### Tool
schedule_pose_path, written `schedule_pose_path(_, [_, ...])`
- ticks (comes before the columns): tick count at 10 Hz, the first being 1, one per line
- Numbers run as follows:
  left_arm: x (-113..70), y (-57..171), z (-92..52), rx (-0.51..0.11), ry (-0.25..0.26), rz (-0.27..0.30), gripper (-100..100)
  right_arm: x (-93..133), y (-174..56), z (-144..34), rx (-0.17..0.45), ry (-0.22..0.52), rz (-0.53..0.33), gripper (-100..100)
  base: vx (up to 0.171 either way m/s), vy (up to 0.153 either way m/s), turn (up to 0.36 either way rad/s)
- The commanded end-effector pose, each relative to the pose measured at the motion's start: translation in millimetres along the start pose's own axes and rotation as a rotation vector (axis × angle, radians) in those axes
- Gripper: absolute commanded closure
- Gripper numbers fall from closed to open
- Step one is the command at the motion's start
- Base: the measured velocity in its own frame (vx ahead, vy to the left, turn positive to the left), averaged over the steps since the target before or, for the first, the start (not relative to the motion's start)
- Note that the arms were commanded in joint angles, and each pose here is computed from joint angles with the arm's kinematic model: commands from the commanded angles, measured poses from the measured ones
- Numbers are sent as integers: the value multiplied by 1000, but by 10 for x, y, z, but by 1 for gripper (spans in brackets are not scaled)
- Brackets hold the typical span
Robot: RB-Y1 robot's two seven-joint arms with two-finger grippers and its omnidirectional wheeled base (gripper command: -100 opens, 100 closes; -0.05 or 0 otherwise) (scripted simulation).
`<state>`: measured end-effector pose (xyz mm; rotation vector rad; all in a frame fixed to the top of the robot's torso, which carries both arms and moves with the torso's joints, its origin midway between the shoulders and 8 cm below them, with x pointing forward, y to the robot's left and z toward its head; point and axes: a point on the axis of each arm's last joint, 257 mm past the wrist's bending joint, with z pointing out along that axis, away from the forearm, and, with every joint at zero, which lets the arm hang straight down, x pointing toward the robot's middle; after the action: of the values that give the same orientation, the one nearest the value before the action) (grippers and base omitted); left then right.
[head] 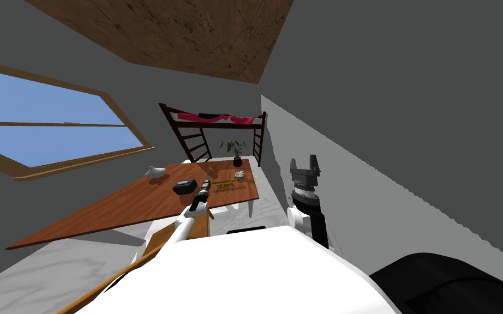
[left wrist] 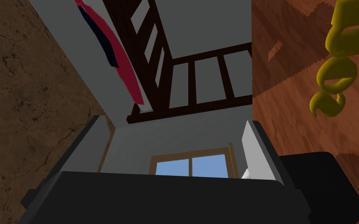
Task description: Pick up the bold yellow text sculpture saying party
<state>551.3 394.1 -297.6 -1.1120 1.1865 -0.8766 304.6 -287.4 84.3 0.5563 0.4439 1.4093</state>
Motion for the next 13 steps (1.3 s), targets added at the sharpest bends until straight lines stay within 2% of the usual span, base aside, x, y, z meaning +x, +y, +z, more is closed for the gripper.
schedule_pose_path(1, [34, 73, 46, -21, -1, -10, -100, 0, 0, 0, 0, 0, 0, 0, 20, 3, -113])
schedule_pose_path(2, [47, 191, 10, -46, 1, -10, -100, 0, 0, 0, 0, 0, 0, 0, 16, 5, -64])
schedule_pose_path(4, [128, 372, 52, -98, 3, -30, -100, 0, 0, 0, 0, 0, 0, 0, 23, 3, -127])
schedule_pose_path(5, [146, 515, -4, -129, 6, -30, -100, 0, 0, 0, 0, 0, 0, 0, 22, 4, -59])
schedule_pose_path(7, [239, 663, 14, -175, 10, -49, -100, 0, 0, 0, 0, 0, 0, 0, 23, 0, -110])
schedule_pose_path(11, [351, 951, -70, -252, 20, -65, -100, 0, 0, 0, 0, 0, 0, 0, 22, 4, -83])
schedule_pose_path(12, [351, 951, -70, -252, 20, -65, -100, 0, 0, 0, 0, 0, 0, 0, 12, 2, 18])
schedule_pose_path(13, [423, 1081, -99, -294, 25, -76, -100, 0, 0, 0, 0, 0, 0, 0, 22, -3, -131])
